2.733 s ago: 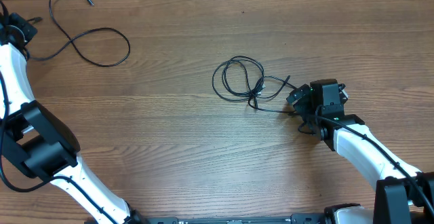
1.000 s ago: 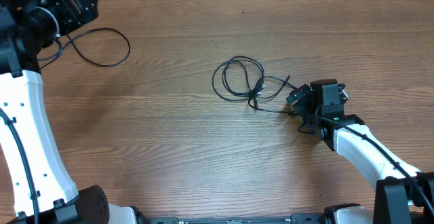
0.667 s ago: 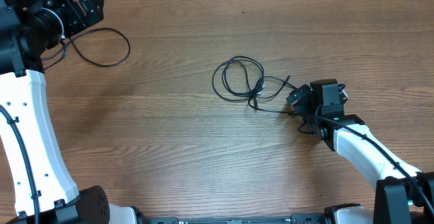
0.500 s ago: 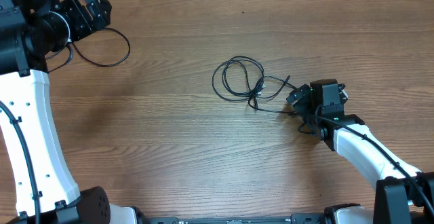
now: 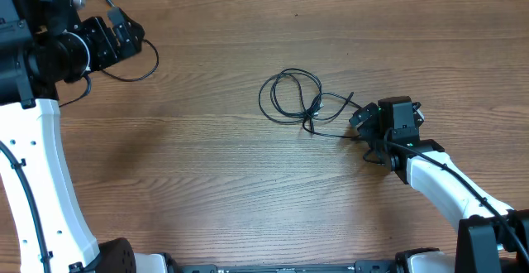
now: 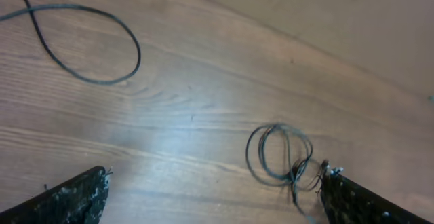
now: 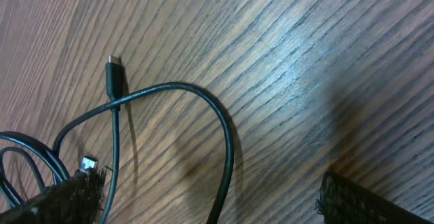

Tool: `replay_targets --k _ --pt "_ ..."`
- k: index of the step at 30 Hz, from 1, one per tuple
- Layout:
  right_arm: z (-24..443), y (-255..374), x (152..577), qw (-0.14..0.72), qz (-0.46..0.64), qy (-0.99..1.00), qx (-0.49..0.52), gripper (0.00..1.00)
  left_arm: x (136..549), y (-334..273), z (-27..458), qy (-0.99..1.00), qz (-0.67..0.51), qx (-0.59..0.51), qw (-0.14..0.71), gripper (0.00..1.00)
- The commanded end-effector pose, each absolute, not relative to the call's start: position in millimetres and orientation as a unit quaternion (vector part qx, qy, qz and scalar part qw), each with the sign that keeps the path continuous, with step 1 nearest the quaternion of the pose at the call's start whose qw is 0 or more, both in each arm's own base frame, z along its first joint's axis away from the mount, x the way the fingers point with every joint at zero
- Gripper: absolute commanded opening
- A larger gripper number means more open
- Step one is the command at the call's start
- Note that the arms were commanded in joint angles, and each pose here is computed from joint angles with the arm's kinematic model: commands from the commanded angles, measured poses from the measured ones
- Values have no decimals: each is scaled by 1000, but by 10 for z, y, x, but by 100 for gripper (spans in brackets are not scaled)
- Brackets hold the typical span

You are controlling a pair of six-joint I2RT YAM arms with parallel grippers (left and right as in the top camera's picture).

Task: Untangle cables

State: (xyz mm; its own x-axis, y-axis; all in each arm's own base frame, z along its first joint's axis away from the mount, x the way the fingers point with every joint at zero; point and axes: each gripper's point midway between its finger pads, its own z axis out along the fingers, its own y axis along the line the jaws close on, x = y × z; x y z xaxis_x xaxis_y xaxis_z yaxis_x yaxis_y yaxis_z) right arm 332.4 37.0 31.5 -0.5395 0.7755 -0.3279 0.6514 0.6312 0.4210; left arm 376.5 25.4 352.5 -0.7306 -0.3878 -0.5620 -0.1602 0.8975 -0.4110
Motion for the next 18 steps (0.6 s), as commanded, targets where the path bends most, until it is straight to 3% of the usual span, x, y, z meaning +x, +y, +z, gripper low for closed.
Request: replay_targets --k 1,18 --pt "332 340 3355 254 122 867 412 100 3610 216 3724 913 -152 -113 362 99" --pt "332 340 3355 254 122 867 412 100 2941 61 4237 889 -139 -81 428 99"
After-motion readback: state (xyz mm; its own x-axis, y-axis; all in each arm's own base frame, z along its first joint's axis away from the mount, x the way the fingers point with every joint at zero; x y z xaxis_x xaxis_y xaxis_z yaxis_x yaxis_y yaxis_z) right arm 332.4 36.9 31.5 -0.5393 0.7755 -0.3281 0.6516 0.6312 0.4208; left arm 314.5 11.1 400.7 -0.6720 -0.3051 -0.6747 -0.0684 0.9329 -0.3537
